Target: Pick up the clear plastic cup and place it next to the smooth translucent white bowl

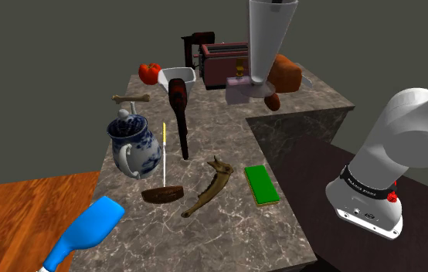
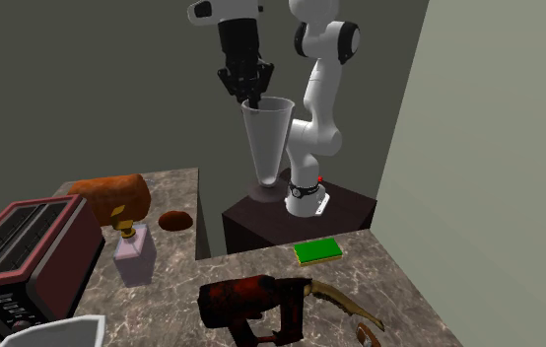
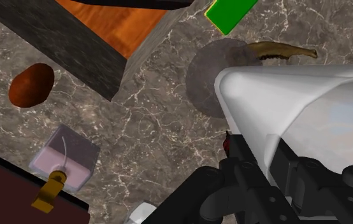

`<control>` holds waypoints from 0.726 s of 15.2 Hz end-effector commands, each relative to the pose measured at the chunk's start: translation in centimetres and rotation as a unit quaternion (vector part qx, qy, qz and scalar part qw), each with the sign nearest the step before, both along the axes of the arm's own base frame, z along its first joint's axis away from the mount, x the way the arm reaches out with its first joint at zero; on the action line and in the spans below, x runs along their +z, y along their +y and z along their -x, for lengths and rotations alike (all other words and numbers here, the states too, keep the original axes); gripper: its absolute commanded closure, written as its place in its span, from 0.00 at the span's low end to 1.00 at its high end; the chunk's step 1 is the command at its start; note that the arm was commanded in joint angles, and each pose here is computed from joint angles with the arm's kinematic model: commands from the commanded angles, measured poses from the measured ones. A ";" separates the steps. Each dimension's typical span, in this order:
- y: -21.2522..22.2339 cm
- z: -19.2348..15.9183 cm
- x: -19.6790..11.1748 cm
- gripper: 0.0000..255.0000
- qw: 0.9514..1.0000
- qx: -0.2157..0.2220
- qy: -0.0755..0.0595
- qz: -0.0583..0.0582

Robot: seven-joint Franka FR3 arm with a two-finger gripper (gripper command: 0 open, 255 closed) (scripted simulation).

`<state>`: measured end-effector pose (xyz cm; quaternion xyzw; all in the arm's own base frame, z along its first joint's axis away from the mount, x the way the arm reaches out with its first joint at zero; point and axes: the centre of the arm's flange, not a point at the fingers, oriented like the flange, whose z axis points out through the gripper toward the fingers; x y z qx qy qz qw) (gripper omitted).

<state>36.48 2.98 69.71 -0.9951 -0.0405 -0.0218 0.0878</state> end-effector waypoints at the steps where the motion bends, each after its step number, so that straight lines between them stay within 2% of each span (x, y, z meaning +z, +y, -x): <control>1: 0.1 0.0 0.7 1.00 1.000 0.000 0.000 0.000; 11: -4.1 -12.5 0.8 1.00 1.000 0.000 0.000 0.000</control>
